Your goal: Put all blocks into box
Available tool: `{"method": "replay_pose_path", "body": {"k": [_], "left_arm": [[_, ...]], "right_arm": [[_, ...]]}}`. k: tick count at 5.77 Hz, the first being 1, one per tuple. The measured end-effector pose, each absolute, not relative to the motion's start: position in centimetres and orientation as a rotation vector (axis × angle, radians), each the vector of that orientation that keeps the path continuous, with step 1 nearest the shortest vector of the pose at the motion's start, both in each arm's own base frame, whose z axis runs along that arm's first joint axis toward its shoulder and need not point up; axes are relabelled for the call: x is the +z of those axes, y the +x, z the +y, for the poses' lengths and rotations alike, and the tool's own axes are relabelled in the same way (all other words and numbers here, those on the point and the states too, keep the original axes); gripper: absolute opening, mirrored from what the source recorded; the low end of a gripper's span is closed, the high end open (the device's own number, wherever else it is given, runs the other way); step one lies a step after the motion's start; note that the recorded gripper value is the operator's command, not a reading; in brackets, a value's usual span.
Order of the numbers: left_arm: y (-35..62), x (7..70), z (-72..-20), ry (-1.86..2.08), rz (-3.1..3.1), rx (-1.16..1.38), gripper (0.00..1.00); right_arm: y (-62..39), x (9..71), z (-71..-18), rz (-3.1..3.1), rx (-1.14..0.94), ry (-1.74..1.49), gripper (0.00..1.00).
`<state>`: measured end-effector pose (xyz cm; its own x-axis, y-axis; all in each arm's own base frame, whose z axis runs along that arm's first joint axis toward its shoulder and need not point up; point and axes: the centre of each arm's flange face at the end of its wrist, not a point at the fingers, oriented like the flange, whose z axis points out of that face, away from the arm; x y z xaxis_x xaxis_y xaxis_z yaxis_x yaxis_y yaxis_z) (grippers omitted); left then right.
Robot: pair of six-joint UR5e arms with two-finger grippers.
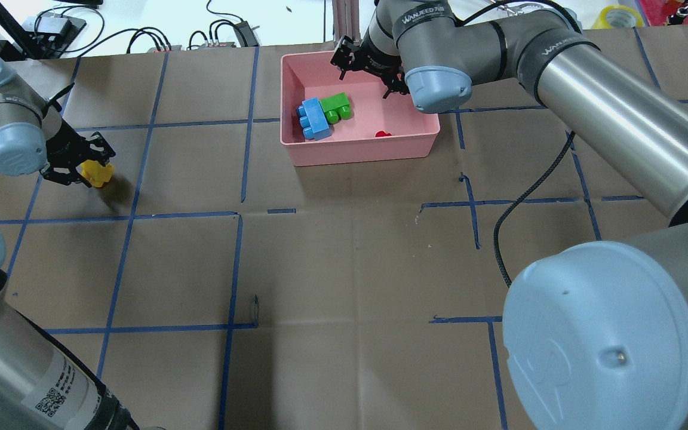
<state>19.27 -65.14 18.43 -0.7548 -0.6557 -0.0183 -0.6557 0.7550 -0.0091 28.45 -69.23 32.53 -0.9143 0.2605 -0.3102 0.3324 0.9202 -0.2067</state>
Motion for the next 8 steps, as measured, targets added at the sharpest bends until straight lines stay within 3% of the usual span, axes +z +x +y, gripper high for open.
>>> {"method": "replay_pose_path", "body": {"k": [1,2,3,4,6,8], "left_arm": [[19.3,18.8,-65.3,-1.085,2.928,-0.008,0.14],[19.3,19.0,-65.5,-1.064,2.938,-0.004,0.05],[19.3,19.4,-65.5,-1.049,2.946,0.007,0.0],[19.2,20.0,-65.4,-1.043,2.95,0.016,0.0],[19.0,24.5,-66.6,-1.025,2.955,-0.004,0.0],[16.7,32.4,-70.1,-0.872,3.029,-0.069,0.0]], "right_arm": [[24.2,34.5,-69.4,2.855,-0.353,0.381,1.0],[19.1,37.0,-67.9,2.921,-0.188,0.37,1.0],[14.1,39.5,-64.8,2.964,0.064,0.372,1.0],[11.2,42.3,-62.1,3.003,0.142,0.233,1.0],[9.8,47.0,-57.7,3.06,0.073,-0.002,1.0],[10.4,48.6,-51.8,3.076,0.015,-0.022,1.0]]}}
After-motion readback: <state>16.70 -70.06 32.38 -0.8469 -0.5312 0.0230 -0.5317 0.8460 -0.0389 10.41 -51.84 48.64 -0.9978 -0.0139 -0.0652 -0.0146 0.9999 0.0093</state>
